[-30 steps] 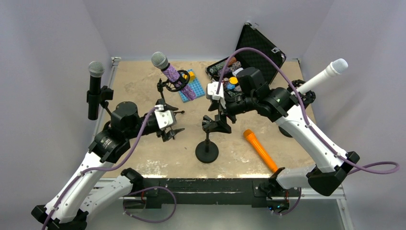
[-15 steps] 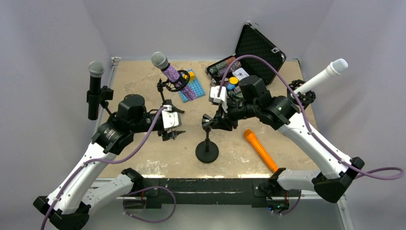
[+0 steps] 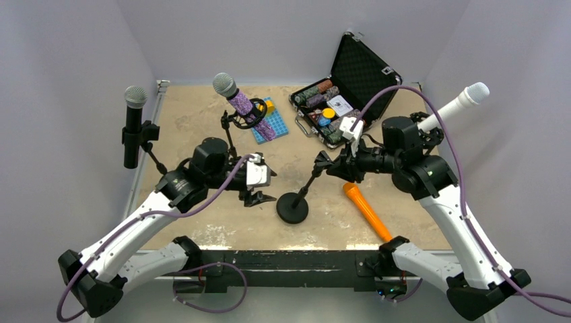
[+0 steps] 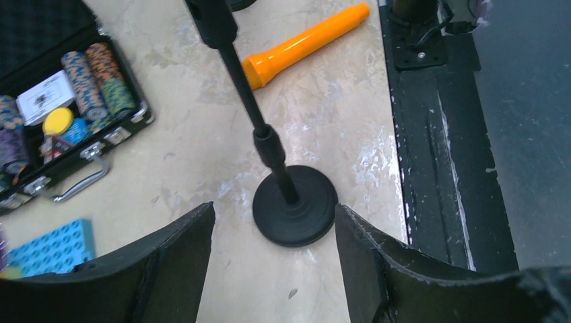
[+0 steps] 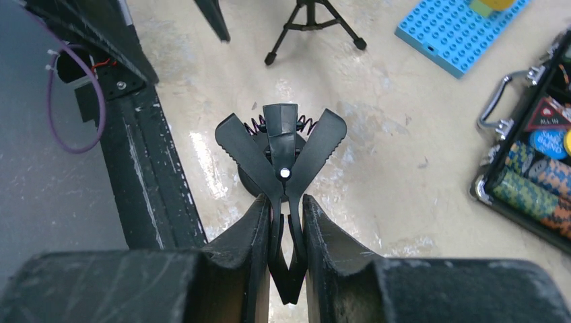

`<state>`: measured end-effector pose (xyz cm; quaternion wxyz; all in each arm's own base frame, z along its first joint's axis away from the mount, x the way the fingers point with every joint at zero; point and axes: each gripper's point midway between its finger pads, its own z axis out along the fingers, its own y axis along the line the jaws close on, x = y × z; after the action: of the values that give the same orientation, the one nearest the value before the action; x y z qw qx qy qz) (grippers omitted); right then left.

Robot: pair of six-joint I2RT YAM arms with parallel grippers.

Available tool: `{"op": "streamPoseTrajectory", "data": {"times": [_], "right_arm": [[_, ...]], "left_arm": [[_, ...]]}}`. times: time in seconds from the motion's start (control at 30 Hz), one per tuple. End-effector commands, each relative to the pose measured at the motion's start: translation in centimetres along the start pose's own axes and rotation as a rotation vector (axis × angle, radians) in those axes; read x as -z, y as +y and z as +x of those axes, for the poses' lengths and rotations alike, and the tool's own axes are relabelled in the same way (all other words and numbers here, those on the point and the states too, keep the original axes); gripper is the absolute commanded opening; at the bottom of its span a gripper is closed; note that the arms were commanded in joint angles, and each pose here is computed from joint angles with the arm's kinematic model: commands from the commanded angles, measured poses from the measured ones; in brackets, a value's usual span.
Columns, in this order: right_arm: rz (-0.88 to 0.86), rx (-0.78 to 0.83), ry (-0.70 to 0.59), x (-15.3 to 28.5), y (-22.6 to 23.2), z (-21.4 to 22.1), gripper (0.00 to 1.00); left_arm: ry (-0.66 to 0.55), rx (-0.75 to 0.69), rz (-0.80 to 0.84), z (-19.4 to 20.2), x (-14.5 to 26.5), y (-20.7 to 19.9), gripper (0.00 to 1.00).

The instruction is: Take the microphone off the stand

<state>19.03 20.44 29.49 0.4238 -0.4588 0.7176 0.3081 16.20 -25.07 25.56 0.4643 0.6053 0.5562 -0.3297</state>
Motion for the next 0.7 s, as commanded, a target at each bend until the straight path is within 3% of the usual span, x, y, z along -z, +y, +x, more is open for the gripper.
{"op": "streamPoseTrajectory", "data": {"times": [0.0, 0.23, 0.4, 0.67], "right_arm": [[0.075, -0.071, 0.001, 1.5, -0.2, 1.3, 0.0], [0.226, -0.183, 0.021, 2.7, -1.3, 3.5, 0.0], [0.297, -0.266, 0.021, 3.4, -1.8, 4.5, 0.0], [0.31, -0.317, -0.004, 3.7, -2.0, 3.8, 0.0]], "left_arm": [[-0.095, 0.014, 0.006, -1.2, -4.1, 0.4, 0.69], [-0.072, 0.091, -0.109, -0.6, -10.0, 3.3, 0.71], [-0.103, 0.089, -0.077, 0.1, -13.1, 2.4, 0.63], [-0.036, 0.102, -0.084, 2.8, -15.7, 2.4, 0.5]]}}
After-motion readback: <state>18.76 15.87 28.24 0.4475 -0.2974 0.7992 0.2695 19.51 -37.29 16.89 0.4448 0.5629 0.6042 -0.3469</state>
